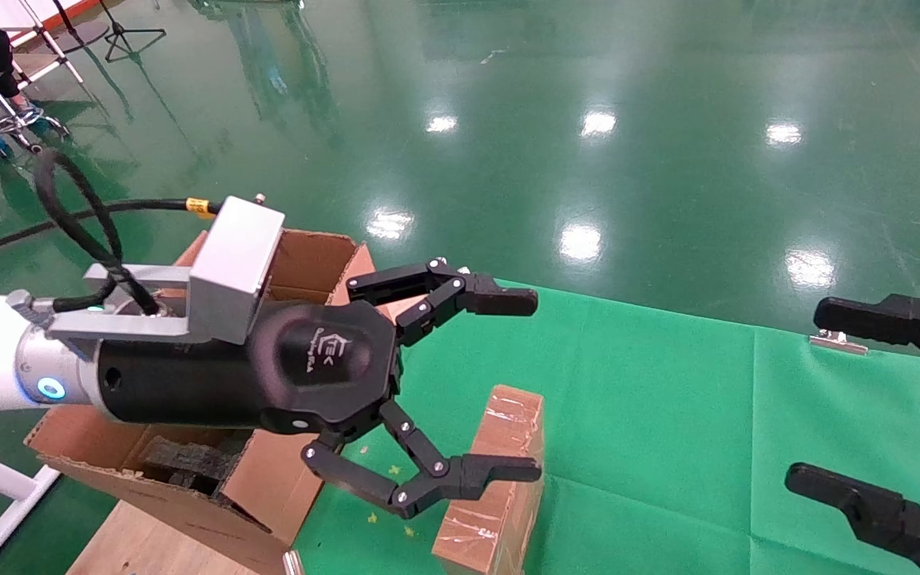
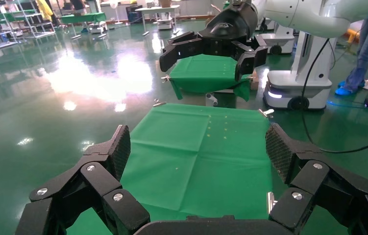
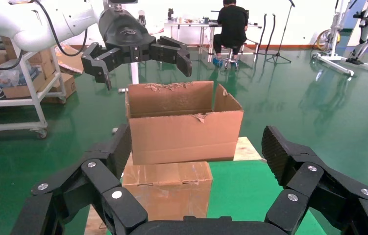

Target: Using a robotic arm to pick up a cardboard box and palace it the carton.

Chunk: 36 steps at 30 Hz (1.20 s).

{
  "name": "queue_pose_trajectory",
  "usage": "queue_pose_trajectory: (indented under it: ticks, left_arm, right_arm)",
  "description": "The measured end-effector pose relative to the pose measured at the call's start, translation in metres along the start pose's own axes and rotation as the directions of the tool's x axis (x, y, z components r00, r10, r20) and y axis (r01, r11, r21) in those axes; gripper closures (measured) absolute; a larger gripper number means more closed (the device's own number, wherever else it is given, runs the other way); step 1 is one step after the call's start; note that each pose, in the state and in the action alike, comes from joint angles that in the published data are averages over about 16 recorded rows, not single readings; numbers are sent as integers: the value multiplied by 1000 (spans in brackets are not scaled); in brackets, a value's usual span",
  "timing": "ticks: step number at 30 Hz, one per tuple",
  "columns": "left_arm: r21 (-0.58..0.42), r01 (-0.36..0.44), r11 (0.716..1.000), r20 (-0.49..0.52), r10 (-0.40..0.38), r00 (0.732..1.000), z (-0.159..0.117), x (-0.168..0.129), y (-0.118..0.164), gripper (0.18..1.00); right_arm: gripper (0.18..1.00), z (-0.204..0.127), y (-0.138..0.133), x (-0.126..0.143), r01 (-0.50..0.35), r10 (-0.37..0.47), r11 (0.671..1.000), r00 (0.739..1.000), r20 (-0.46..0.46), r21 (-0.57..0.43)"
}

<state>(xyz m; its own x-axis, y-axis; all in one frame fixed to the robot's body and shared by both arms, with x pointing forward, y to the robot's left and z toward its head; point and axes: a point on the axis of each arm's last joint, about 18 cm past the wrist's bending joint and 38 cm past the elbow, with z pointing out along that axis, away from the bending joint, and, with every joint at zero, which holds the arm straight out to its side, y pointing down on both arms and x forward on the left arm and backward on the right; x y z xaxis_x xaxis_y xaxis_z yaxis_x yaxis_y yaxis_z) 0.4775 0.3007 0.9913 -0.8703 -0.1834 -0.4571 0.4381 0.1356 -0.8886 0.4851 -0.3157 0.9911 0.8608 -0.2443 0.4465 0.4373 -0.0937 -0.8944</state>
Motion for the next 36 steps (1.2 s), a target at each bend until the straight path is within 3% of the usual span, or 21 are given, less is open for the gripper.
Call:
queue_pose_trajectory:
  ticks: [9,15,21,32,36]
  left_arm:
    - [-184,103,977,24,-100,995,6,-11,6,183]
    - [-366,194,910,80,-178,981,13,-23,8,183]
    - [-505,243,828,140,-199,970,19,-35,6,183]
    - [-582,299,757,191,-230,954,28,-46,6,183]
    - [-605,349,716,219,-272,937,37,-49,5,183]
  right_arm:
    - [255,0,0,0,0,0,1000,1000,0,0]
    - [338,0,0,0,0,0,1000,1000,0,0]
    - [456,0,0,0,0,0,1000,1000,0,0]
    - [716,0,0,0,0,0,1000,1000,-1,0]
    - [794,0,0,0,0,0,1000,1000,-1,0]
